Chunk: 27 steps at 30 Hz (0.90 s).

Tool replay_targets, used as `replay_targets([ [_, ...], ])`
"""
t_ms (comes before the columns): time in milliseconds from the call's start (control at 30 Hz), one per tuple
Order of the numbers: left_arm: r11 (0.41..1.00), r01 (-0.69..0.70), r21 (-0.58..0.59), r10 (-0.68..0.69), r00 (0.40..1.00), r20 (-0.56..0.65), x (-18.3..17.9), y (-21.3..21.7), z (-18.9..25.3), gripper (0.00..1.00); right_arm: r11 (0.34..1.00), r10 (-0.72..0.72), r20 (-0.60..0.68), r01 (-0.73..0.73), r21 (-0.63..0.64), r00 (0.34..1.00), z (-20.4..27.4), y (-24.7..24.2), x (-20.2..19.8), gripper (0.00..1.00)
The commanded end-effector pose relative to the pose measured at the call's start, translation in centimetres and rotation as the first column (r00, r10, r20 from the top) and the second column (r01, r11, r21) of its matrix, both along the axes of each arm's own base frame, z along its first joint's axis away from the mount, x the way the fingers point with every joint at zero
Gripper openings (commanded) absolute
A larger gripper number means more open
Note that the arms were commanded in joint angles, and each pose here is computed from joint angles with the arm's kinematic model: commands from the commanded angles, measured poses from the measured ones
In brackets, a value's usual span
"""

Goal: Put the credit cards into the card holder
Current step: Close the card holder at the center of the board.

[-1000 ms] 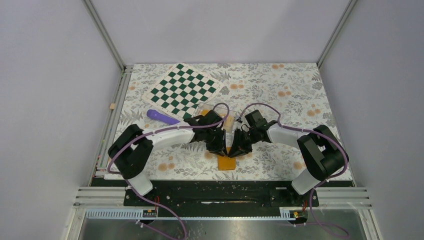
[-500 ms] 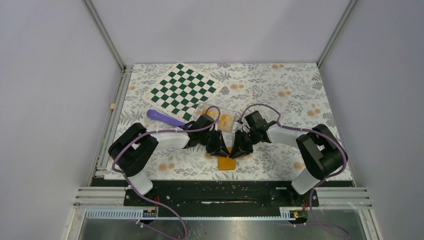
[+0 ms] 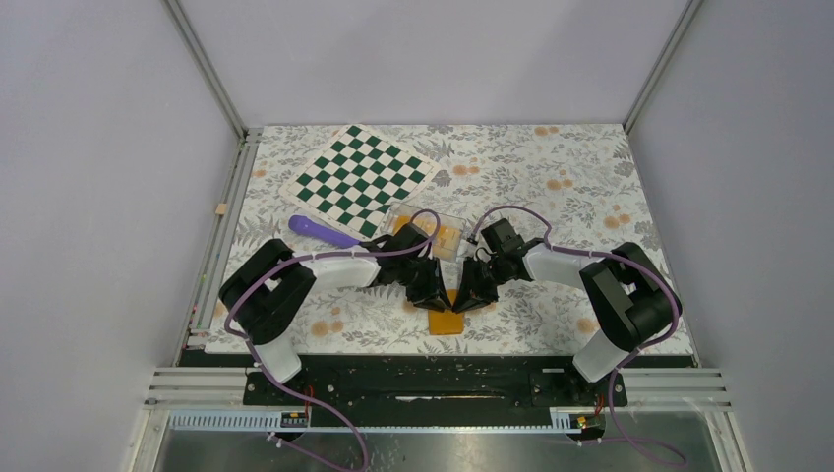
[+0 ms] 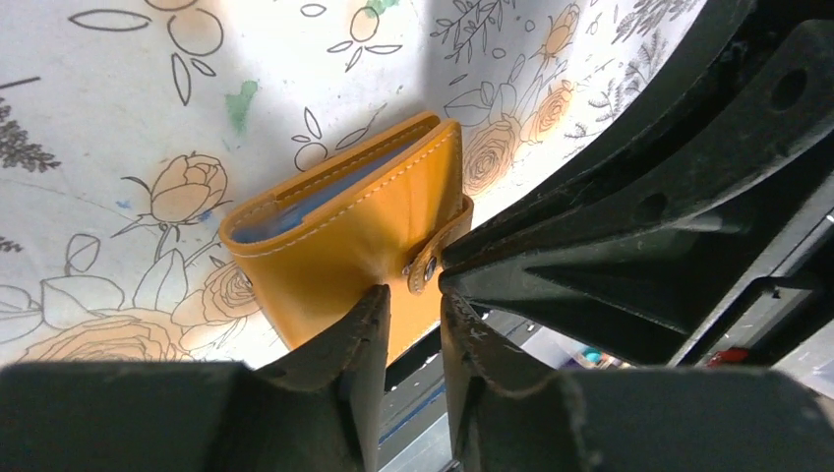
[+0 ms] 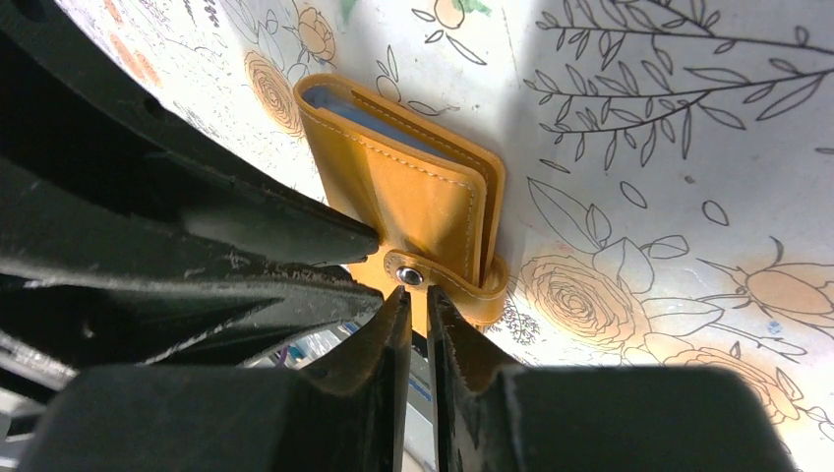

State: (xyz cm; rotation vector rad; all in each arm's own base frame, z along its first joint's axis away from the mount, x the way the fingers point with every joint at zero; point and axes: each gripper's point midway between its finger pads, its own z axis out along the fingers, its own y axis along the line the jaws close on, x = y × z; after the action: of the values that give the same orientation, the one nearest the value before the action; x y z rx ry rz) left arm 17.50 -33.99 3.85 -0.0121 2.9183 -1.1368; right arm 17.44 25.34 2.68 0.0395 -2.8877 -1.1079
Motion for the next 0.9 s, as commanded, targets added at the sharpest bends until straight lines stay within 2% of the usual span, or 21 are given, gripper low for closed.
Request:
replay_targets([
  [0,0.991,0.024,0.130,-0.032,0.998,0.058,0.6,1.0,0.0,0.27,1.000,0.008,0.017,-0.008,0.004,1.000,0.0,0.2,0.3,0.18],
  [233,0.998,0.032,0.046,-0.033,0.999,0.026,0.4,-0.5,-0.2,0.26,1.000,0.007,0.000,-0.007,0.018,1.000,-0.6,0.4,0.1,0.12],
  [400,0.999,0.015,-0.028,-0.015,1.000,0.010,0.2,-1.4,-0.1,0.21,0.999,-0.009,-0.010,0.009,0.041,1.000,-0.8,0.8,0.2,0.11],
  [633,1.000,0.007,-0.003,-0.007,1.000,0.015,0.3,-0.9,-0.3,0.00,0.999,-0.006,0.001,0.006,0.043,1.000,-0.2,0.9,0.4,0.11],
  [867,0.997,0.045,0.067,-0.049,0.997,0.056,0.6,-0.6,0.8,0.00,0.999,-0.004,0.044,0.002,0.047,0.999,1.5,1.0,1.1,0.15],
])
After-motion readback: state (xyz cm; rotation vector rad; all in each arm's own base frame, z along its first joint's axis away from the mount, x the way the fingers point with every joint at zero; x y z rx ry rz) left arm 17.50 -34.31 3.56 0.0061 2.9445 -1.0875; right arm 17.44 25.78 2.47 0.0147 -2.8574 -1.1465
